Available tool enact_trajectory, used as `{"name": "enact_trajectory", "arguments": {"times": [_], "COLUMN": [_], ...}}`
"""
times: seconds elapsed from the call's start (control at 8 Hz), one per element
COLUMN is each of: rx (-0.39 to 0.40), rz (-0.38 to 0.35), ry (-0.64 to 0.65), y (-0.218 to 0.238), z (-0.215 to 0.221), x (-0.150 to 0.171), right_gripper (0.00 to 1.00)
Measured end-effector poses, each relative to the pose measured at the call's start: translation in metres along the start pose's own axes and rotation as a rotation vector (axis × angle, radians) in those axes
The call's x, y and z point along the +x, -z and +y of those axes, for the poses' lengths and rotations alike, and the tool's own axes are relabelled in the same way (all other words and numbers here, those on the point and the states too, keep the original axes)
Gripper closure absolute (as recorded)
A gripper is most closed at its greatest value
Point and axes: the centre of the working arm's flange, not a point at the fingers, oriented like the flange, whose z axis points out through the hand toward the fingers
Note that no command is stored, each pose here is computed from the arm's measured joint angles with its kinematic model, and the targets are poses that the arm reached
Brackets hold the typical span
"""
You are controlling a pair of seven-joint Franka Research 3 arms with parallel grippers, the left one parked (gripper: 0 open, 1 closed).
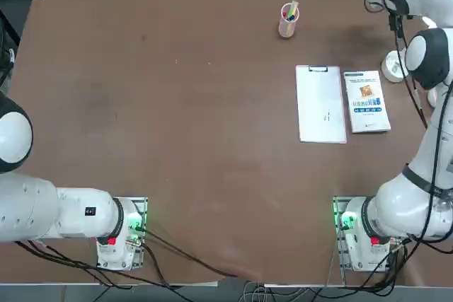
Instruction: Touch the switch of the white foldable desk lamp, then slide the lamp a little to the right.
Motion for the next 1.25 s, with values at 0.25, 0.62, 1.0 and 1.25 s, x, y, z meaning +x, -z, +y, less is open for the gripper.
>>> {"name": "enact_trajectory", "arguments": {"times": [0.25,0.62,1.0,1.25], "rx": [-0.092,0.003,0.157,0.234], "rz": [0.066,0.272,0.446,0.48], "ry": [0.01,-0.043,-0.077,-0.188], "y": [0.075,0.186,0.259,0.281], "z": [-0.016,-0.042,-0.067,-0.089], "x": [0.018,-0.036,-0.13,-0.176], "right_gripper": [0.0,0.0,0.0,0.0]}}
